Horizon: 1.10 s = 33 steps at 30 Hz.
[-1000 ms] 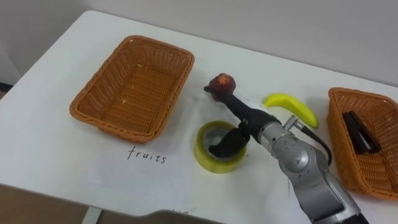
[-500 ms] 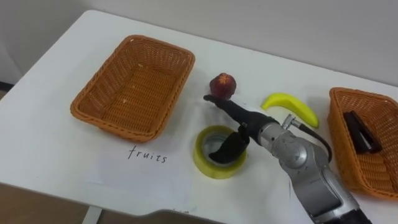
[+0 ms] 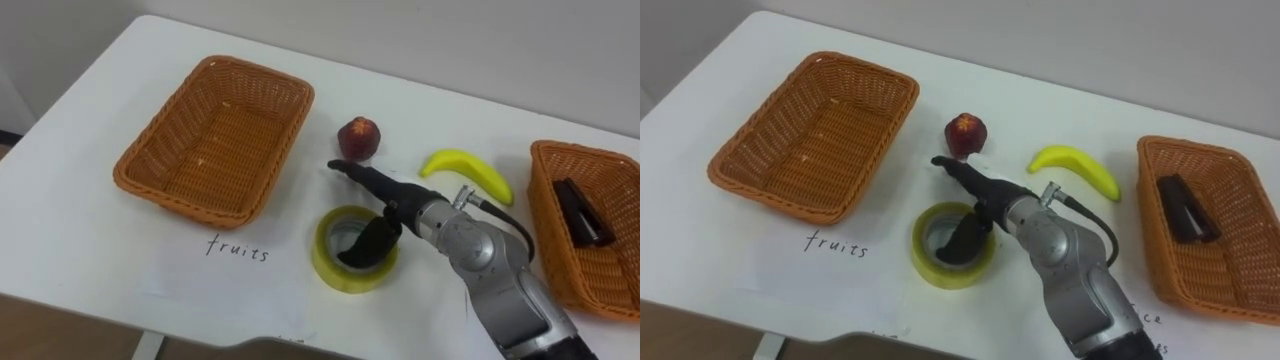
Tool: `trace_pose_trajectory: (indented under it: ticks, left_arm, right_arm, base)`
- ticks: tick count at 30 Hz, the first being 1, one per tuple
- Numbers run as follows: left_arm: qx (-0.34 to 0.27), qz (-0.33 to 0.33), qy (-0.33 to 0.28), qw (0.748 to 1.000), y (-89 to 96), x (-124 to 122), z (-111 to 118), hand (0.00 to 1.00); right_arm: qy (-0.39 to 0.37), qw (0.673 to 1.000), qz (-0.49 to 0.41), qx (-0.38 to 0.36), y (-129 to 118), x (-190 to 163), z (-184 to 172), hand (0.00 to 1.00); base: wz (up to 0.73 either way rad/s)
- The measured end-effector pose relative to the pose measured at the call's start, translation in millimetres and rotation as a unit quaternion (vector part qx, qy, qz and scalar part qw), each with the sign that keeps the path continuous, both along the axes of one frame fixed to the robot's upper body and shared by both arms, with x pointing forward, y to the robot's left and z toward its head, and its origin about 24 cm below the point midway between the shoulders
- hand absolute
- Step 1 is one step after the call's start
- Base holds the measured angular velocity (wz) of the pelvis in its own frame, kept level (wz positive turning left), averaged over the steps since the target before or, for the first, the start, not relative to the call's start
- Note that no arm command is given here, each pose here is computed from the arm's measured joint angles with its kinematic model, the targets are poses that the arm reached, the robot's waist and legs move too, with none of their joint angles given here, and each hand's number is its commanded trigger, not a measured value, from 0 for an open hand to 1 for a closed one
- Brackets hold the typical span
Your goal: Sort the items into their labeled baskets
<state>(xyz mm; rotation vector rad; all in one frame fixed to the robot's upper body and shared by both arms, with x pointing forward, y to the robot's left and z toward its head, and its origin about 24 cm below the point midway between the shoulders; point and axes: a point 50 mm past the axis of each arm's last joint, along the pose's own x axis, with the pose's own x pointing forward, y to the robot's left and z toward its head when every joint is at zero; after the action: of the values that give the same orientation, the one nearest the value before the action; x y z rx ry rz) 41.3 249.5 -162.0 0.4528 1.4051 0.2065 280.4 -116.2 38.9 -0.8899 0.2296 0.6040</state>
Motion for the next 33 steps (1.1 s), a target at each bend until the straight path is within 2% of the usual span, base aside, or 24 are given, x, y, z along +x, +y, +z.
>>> trace_pose_trajectory:
  ticks: [8, 33]
  left_arm:
    - [0.001, 0.000, 0.000, 1.000, 0.6, 0.0, 0.2, 0.00]
    - [0.001, 0.000, 0.000, 1.000, 0.8, 0.3, 0.2, 0.00]
  right_arm:
    - [-0.021, 1.000, -0.008, -0.019, -1.6, 2.9, 3.6, 1.00]
    - [-0.014, 0.999, -0.001, -0.029, -1.5, 2.0, 2.2, 1.00]
  base:
    - [0.00]
    - [0.00]
